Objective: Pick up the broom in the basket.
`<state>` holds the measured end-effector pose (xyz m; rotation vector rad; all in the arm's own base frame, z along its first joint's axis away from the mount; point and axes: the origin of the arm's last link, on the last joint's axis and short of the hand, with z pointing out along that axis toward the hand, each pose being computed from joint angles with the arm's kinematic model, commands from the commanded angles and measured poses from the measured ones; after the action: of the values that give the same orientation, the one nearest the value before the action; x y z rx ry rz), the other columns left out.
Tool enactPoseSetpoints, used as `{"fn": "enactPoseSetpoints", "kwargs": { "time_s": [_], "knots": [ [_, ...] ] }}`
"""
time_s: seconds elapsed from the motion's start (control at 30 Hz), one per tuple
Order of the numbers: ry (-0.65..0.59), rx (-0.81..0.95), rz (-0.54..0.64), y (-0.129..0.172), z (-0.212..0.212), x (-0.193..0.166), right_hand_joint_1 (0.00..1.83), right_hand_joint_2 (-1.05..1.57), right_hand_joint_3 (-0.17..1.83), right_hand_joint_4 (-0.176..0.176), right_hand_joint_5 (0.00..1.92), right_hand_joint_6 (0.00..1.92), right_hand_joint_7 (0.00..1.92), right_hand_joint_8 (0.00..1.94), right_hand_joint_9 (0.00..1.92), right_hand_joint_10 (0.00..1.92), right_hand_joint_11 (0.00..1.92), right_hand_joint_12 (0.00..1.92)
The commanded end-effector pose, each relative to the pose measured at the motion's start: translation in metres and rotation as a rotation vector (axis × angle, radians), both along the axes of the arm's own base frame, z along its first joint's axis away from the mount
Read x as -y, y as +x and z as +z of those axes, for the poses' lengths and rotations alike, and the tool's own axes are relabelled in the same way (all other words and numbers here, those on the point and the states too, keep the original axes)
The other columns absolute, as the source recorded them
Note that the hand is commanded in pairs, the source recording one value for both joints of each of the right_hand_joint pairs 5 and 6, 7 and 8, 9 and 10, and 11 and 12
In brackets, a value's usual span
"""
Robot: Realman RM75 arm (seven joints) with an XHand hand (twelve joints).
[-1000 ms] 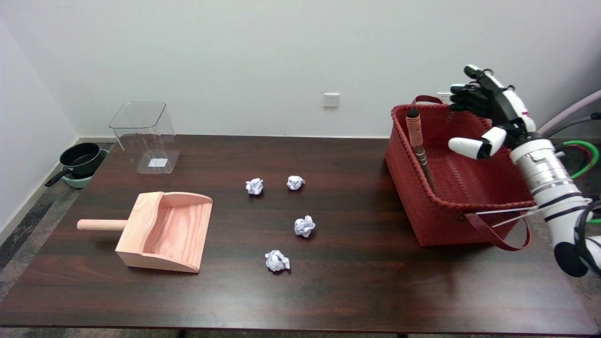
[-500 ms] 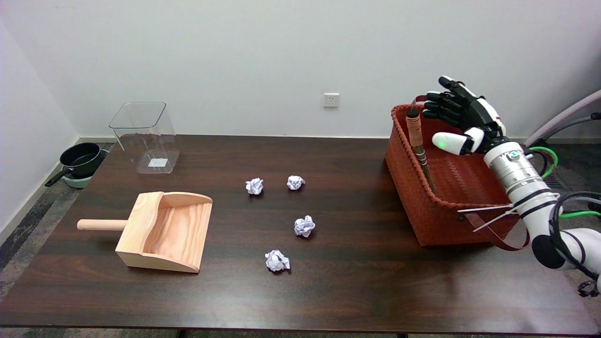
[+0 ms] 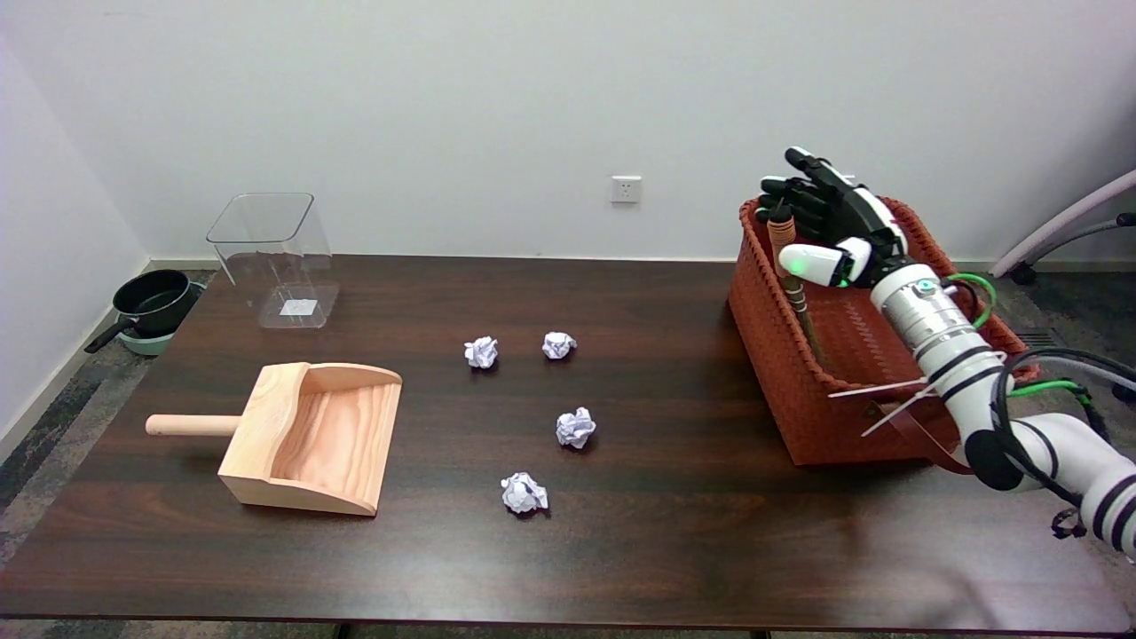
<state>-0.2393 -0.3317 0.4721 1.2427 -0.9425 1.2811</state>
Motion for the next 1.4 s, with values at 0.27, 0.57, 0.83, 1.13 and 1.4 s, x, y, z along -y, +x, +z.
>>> {"fn": "enactPoseSetpoints", "kwargs": {
  "time_s": [0.27,0.57,0.83,1.13,1.4],
  "knots": [
    [0.072,0.02,-0.018,-0.0077,-0.0159,0.0247,1.24,-0.52,1.09,0.0,0.16,0.16,0.58,0.58,0.52,0.52,0.55,0.55],
    [0.07,0.02,-0.026,-0.0106,-0.0154,0.0229,1.33,-0.3,0.88,0.0,0.18,0.18,0.73,0.73,0.53,0.53,0.54,0.54],
    [0.064,0.02,-0.03,-0.0123,-0.0137,0.0228,1.38,0.07,0.65,0.0,0.3,0.3,0.83,0.83,0.78,0.78,0.62,0.62],
    [0.062,0.02,-0.033,-0.0137,-0.0134,0.0222,1.38,0.19,0.77,0.0,0.76,0.76,1.12,1.12,1.12,1.12,0.76,0.76],
    [0.062,0.022,-0.033,-0.0144,-0.0139,0.0222,1.35,0.56,0.66,0.0,1.23,1.23,1.52,1.52,1.45,1.45,1.17,1.17]
  ]
}}
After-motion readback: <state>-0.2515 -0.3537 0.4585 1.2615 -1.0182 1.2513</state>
